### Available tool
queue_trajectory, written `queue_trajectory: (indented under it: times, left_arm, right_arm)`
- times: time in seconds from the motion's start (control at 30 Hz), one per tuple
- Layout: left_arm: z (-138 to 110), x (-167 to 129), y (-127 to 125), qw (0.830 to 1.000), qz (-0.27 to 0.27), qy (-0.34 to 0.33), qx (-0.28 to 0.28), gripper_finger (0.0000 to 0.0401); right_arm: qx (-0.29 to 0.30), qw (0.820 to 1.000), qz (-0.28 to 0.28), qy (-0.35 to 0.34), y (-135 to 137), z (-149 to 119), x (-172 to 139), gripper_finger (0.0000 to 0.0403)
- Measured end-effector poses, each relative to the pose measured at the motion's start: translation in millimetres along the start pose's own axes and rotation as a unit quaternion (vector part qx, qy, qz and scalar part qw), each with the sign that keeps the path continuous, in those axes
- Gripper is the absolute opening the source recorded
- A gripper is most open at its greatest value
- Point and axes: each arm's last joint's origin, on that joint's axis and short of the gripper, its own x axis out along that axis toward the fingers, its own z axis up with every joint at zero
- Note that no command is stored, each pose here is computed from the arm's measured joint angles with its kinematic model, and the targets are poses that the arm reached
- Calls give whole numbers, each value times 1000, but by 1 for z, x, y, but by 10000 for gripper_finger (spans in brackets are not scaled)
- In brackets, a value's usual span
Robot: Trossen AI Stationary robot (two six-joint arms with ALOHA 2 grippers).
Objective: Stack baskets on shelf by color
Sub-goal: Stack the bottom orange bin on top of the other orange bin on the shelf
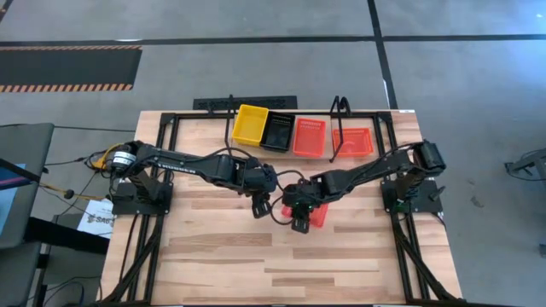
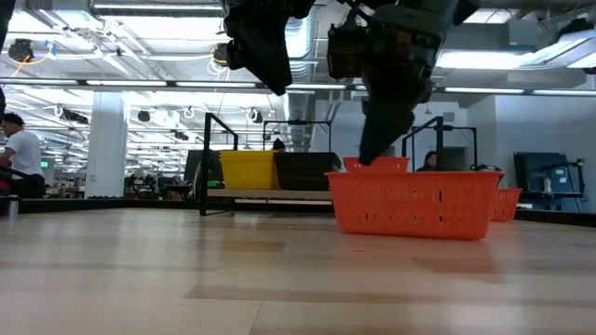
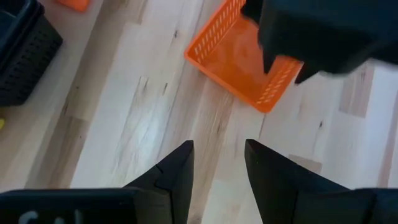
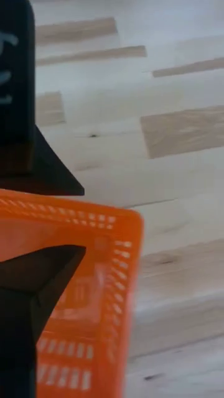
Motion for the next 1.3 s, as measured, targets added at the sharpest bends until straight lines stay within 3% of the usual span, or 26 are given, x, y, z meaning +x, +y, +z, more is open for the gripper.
queue_trajectory:
  times: [0.2,0.4,0.57,0.73,0.87,1.07,1.3]
  left_arm:
    - [0,1,2,1000,3,5,24,130]
    - [4,2,4,999,-16,-6,36,130]
    - [13,2,1,991,-45,-49,117,130]
    - [24,0,-5,962,-90,-118,229,130]
    - [29,2,-10,937,-116,-167,285,130]
    - [28,5,-9,933,-114,-172,294,130]
    - [34,31,-2,938,-107,-161,288,130]
  right_arm:
    - [37,998,-24,53,-3,-12,-14,172]
    - [92,989,-56,98,-10,-26,-47,165]
    - [141,984,-74,77,-14,-33,-84,165]
    - [191,979,-71,21,-15,-38,-120,164]
    - [237,970,-52,-26,-16,-44,-148,162]
    - [269,957,-10,-109,-13,-60,-192,162]
    - [244,927,19,-285,-5,-77,-243,158]
